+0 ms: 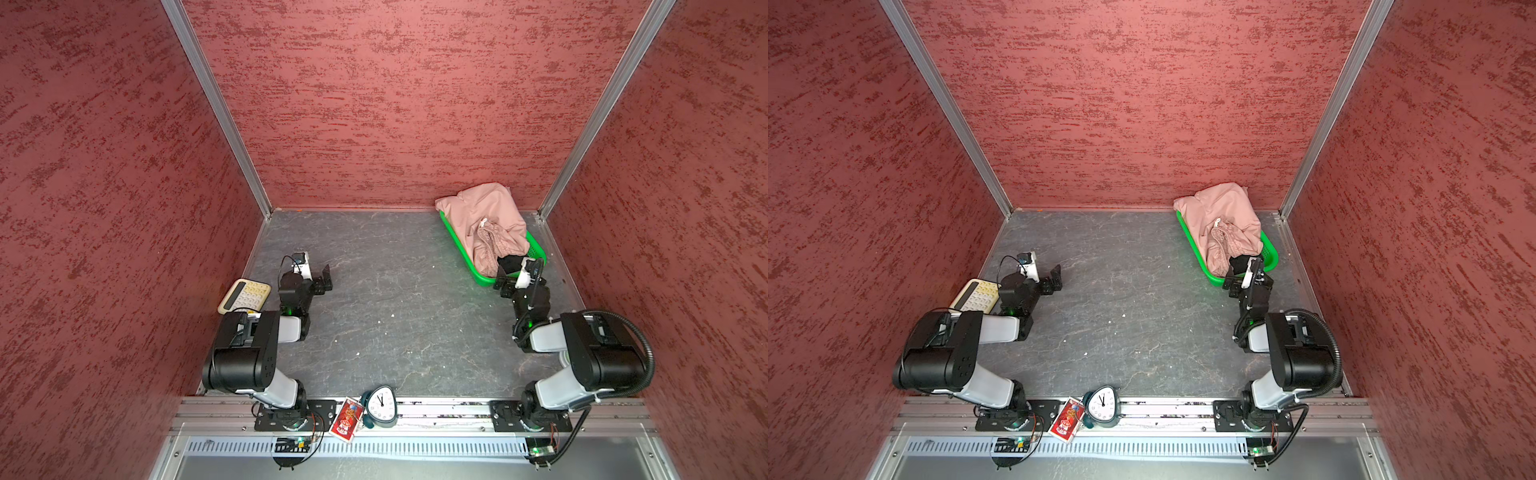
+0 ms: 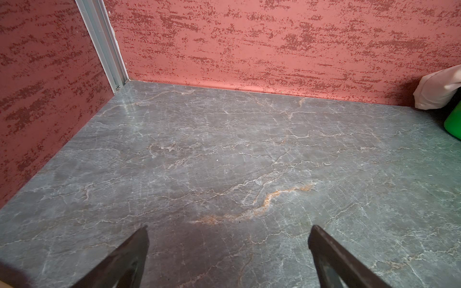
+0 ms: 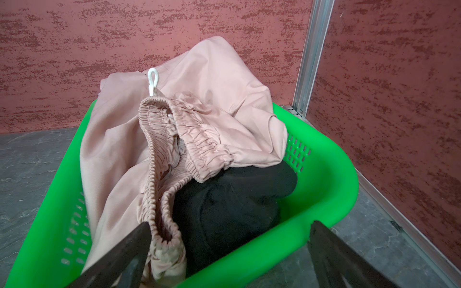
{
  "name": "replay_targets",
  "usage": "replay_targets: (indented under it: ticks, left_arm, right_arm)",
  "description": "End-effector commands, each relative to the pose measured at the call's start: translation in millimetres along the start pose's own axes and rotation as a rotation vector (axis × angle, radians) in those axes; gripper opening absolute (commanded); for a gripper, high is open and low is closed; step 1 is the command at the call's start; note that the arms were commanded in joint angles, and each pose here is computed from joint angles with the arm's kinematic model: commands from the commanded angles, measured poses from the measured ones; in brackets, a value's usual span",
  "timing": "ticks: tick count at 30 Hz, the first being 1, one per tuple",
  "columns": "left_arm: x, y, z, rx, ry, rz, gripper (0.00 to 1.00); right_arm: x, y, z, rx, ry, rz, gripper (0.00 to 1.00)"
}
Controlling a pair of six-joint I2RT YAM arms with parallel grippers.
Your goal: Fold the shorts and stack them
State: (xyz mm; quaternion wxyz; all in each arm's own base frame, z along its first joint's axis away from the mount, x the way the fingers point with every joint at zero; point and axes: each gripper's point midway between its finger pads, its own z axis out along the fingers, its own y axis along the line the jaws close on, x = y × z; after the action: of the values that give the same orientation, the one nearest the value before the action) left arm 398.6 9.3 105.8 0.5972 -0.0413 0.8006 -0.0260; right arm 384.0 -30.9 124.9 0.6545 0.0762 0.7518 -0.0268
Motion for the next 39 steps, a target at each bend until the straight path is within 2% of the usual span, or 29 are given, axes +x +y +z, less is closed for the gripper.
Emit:
replay_targets:
  ticks: [1,5,9,11,13,18,21,23,26,30,35,39]
  left_arm:
    - [-9,-3,1,0.008,-0.027,0.01,0.99]
    - [-21,3,2,-0.037,0.005,-0.003,0.99]
    - [-33,-5,-9,-0.039,0.112,-0.039,0.99]
    - [-48,-21,-22,0.025,0.114,-0.089,0.99]
    - [-65,-41,-39,0.098,0.108,-0.122,0.99]
    - [-88,-84,-73,0.244,0.137,-0.168,0.99]
    - [-91,-99,-88,0.272,0.168,-0.155,0.99]
    - [-91,-103,-97,0.27,0.183,-0.154,0.99]
    - [-90,-107,-111,0.293,0.189,-0.151,0.99]
    - [-84,-106,-123,0.295,0.202,-0.15,0.99]
    - [-77,-101,-128,0.276,0.21,-0.139,0.99]
    - [-76,-99,-129,0.264,0.213,-0.12,0.99]
  right_arm:
    - [-10,3,3,-0.023,-0.024,0.0,0.99]
    - [-23,3,2,-0.003,-0.017,-0.01,0.97]
    - [-59,15,-4,-0.029,0.058,0.031,0.93]
    - [-86,27,-12,-0.075,0.079,0.054,0.93]
    - [-106,40,-14,-0.119,0.156,0.06,0.94]
    - [-137,71,10,-0.189,0.362,0.034,0.93]
    - [-134,116,20,-0.27,0.403,-0.16,0.91]
    - [-116,148,27,-0.315,0.46,-0.281,0.86]
    - [-91,177,40,-0.368,0.556,-0.311,0.73]
    - [-60,184,56,-0.325,0.639,-0.368,0.63]
    - [-25,173,77,-0.213,0.701,-0.453,0.64]
    - [-9,168,90,-0.164,0.717,-0.47,0.65]
